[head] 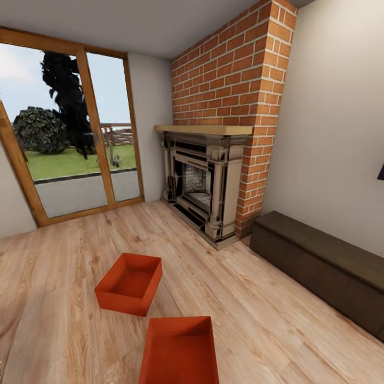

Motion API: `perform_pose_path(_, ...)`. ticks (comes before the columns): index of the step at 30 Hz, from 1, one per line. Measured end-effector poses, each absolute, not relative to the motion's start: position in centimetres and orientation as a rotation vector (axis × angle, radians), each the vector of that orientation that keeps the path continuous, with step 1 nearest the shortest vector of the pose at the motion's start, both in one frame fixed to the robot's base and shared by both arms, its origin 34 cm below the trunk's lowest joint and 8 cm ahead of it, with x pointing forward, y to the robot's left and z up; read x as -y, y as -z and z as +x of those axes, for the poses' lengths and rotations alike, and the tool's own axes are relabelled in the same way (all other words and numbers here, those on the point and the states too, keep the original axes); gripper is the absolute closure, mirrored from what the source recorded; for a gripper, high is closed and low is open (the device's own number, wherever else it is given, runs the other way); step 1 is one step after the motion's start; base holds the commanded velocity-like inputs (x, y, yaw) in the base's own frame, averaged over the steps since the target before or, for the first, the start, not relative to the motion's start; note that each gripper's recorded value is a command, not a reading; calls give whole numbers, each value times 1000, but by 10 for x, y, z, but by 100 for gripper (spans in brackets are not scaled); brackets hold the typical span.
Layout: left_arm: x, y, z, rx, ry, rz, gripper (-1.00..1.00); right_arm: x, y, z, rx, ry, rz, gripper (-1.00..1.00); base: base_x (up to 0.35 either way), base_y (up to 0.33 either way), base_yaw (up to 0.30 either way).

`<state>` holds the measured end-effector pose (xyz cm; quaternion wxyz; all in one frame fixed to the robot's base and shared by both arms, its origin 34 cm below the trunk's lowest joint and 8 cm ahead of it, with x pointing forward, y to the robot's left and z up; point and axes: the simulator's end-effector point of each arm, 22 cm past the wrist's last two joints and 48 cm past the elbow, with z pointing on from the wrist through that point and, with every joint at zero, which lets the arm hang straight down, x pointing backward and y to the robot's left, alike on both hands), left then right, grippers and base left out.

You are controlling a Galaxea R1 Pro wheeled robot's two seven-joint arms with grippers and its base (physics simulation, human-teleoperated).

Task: Move the two storage containers from the living room to the garage. In the garage, place one container on the floor and stack the other container on top of it (either order is fine).

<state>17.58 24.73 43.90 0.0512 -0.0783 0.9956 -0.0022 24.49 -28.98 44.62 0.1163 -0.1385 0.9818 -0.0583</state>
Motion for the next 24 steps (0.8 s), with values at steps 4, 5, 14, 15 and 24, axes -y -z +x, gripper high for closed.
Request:
perform_pose_path(4, -247, -439, 175, -3030, 7, -240, -100, 290, -446, 245, -2874, 173, -404, -100, 0, 0, 248)
perform_pose_path(5, -247, -439, 175, -3030, 7, -240, -100, 291, -446, 245, -2874, 174, -404, -100, 0, 0, 262)
perform_pose_path(14, -247, -439, 177, -3028, 7, -240, -100, 292, -446, 245, -2874, 175, -403, -100, 0, 0, 220)
perform_pose_path(15, -247, -439, 176, -3028, 7, -240, -100, 292, -446, 245, -2873, 176, -402, -100, 0, 0, 27)
perform_pose_path(24, -247, -439, 178, -3025, 7, -240, -100, 296, -447, 246, -2873, 185, -397, -100, 0, 0, 5)
